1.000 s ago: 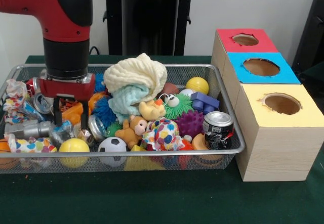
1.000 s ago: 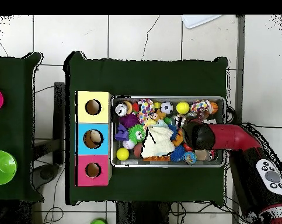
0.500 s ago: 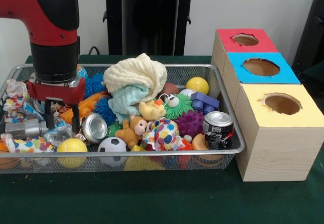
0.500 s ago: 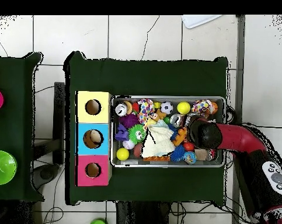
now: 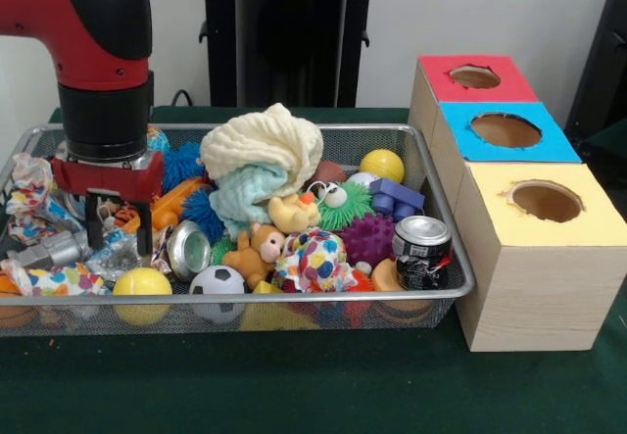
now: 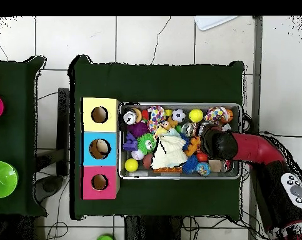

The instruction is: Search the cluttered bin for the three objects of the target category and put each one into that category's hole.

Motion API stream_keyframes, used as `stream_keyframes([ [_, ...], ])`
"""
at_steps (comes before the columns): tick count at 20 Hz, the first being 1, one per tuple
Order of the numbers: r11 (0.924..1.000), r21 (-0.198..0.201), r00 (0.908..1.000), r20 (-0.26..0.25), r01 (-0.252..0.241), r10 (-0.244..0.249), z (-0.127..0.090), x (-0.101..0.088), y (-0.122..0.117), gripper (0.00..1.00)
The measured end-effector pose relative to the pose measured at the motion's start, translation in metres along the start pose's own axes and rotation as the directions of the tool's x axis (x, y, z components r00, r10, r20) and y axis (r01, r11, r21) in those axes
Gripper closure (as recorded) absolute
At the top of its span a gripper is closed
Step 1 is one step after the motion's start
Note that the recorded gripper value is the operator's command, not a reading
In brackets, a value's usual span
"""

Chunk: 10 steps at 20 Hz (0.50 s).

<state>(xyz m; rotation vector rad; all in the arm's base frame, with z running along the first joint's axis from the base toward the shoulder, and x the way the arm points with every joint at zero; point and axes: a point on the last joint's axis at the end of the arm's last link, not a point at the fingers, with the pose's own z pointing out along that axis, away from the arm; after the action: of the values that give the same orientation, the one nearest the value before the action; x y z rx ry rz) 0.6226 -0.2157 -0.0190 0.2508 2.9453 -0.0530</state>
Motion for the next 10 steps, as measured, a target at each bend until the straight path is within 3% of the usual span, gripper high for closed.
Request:
stream_keyframes([
  [10,0.9992,0.024,0.9993,0.019,0.032,-0.033,-0.016,-0.010,0.009,0.00],
])
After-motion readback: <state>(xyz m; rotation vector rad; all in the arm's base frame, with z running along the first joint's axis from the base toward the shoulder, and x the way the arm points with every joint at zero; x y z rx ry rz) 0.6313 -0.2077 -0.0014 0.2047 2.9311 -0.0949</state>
